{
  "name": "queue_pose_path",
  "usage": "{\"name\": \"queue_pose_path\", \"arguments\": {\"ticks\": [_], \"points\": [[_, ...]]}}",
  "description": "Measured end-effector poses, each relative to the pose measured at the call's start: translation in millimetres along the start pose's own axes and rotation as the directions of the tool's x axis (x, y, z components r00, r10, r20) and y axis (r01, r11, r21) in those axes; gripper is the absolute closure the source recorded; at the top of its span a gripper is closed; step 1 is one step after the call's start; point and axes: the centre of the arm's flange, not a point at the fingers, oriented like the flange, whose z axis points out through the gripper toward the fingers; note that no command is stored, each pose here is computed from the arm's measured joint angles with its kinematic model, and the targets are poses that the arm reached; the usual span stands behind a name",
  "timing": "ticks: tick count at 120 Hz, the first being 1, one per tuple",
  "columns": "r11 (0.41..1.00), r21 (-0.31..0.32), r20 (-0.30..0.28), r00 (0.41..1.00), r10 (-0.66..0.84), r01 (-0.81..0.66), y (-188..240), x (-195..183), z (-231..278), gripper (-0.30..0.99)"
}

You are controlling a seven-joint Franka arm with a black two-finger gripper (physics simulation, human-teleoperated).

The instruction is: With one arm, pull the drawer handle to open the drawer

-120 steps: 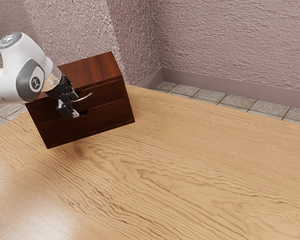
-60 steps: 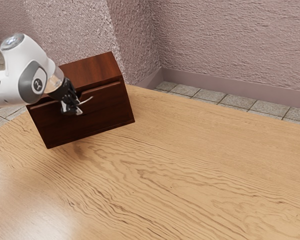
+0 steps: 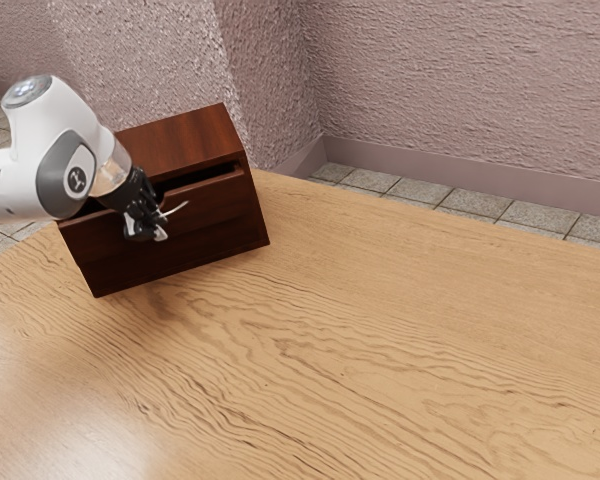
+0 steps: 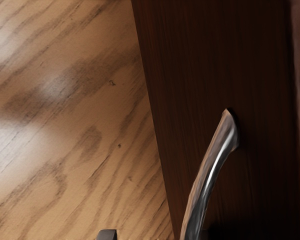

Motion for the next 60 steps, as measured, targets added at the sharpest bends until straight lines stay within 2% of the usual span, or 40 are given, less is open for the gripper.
{"name": "queue_pose_path", "arguments": {"ticks": [60], "points": [[1.000, 0.019, 0.004, 1.000, 0.010, -0.010, -32.7, -8.9, -10.7, 0.59]]}}
